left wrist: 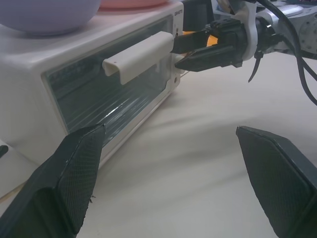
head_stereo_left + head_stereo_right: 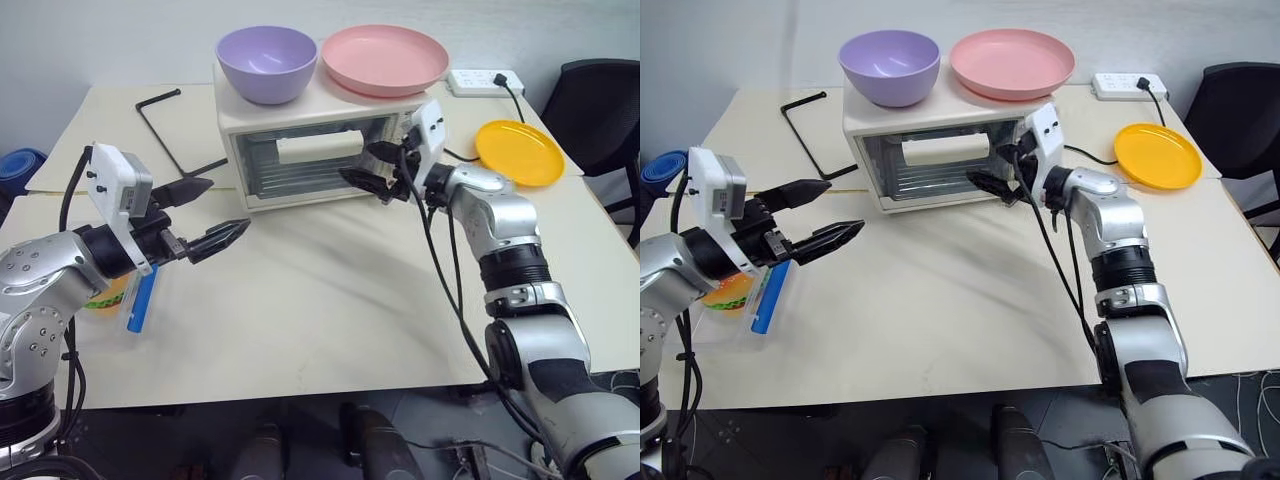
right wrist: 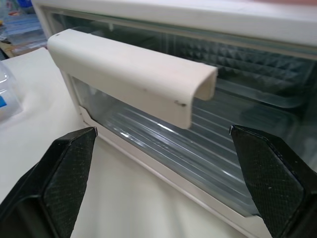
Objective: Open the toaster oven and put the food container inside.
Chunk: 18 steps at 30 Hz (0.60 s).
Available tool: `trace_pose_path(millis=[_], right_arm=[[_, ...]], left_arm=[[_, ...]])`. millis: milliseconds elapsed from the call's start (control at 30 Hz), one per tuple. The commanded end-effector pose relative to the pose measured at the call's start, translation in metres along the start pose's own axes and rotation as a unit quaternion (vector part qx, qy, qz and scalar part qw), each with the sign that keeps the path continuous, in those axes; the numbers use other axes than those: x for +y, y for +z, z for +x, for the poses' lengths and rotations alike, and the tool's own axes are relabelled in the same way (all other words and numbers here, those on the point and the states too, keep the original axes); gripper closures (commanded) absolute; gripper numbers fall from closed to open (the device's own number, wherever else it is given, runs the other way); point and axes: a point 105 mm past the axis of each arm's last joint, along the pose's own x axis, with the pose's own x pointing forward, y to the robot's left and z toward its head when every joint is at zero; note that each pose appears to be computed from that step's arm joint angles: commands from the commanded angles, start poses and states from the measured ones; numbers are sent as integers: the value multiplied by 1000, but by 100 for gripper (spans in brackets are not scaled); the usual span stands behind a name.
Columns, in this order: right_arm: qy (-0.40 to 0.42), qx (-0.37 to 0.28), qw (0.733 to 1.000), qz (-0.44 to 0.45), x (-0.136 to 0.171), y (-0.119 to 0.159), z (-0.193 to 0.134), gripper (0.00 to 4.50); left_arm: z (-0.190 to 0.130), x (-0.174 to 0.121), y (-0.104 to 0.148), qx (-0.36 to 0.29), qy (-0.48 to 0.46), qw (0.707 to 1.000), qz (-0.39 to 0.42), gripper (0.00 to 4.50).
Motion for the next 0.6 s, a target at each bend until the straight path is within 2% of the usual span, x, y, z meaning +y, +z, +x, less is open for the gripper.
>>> trace_pose_path(millis=[33, 233, 367, 567, 600], right_arm=[[40, -28, 998, -28, 15, 22, 4, 4], [93, -38, 994, -34, 39, 23, -3, 4], [129, -36, 991, -31, 61, 12, -15, 4], [142, -20, 990, -16, 81, -10, -27, 4], [140, -18, 990, -14, 82, -14, -29, 1]], left_arm=[[-5, 4, 9, -14, 20, 999, 23, 0], [-7, 16, 10, -12, 41, 999, 32, 0], [1, 36, 14, -5, 64, 996, 55, 0], [23, 46, 28, -16, 39, 996, 79, 0], [26, 49, 30, -16, 39, 996, 85, 19]])
